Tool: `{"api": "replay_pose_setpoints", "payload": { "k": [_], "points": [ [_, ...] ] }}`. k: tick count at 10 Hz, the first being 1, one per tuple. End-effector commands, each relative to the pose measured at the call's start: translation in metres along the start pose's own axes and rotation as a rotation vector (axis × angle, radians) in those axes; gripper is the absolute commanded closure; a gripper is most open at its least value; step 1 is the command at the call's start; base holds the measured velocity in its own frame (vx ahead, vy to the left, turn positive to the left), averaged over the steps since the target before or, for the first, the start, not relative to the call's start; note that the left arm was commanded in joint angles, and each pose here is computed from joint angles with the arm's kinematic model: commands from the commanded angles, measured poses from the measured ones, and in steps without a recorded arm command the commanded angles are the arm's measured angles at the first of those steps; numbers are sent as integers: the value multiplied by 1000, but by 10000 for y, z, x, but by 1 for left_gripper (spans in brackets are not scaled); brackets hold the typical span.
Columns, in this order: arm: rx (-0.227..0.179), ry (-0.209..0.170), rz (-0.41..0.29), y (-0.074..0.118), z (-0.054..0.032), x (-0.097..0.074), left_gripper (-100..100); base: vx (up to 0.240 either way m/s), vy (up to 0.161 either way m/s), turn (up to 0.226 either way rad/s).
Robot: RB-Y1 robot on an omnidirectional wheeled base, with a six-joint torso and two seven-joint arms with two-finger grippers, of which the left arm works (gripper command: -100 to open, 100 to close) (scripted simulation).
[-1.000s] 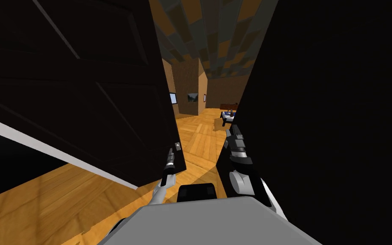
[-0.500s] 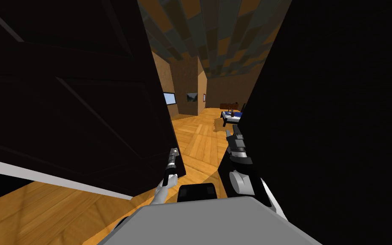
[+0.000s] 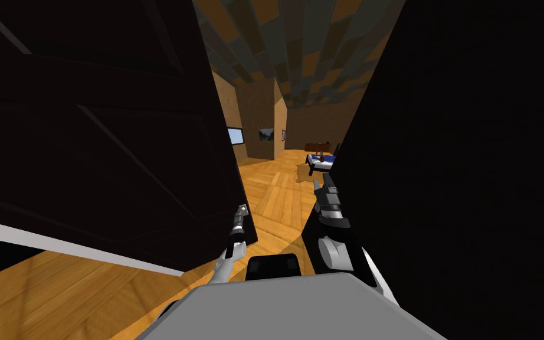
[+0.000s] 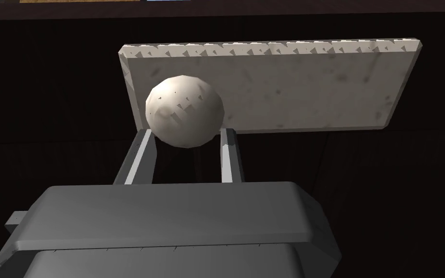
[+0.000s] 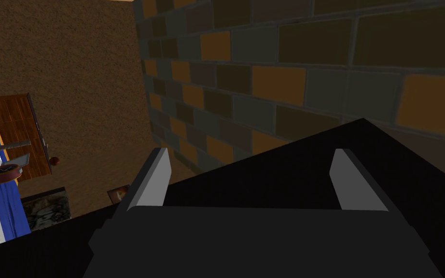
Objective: Push the door open
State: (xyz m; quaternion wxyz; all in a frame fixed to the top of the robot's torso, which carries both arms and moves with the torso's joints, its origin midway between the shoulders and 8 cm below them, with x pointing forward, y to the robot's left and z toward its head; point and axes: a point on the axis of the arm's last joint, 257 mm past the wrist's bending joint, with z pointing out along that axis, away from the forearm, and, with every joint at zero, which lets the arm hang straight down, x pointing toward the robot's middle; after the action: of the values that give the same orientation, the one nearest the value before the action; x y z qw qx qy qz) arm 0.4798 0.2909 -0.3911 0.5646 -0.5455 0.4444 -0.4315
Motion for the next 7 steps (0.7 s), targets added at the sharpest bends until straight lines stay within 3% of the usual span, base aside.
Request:
{"api": "replay_pose_setpoints", "payload": {
  "k": [1, 2, 3, 4, 7],
  "points": [
    [6, -1, 0, -20, 10, -2, 100, 0, 0, 0],
    [6, -23, 20, -21, 36, -173, 100, 104, -1, 69],
    [8, -34, 26, -31, 49, -238, 100, 177, -12, 84],
    [-1, -21, 38, 2, 44, -238, -100, -56, 7, 74],
    [3, -16, 39, -18, 60, -212, -100, -172, 19, 24]
  ]
}}
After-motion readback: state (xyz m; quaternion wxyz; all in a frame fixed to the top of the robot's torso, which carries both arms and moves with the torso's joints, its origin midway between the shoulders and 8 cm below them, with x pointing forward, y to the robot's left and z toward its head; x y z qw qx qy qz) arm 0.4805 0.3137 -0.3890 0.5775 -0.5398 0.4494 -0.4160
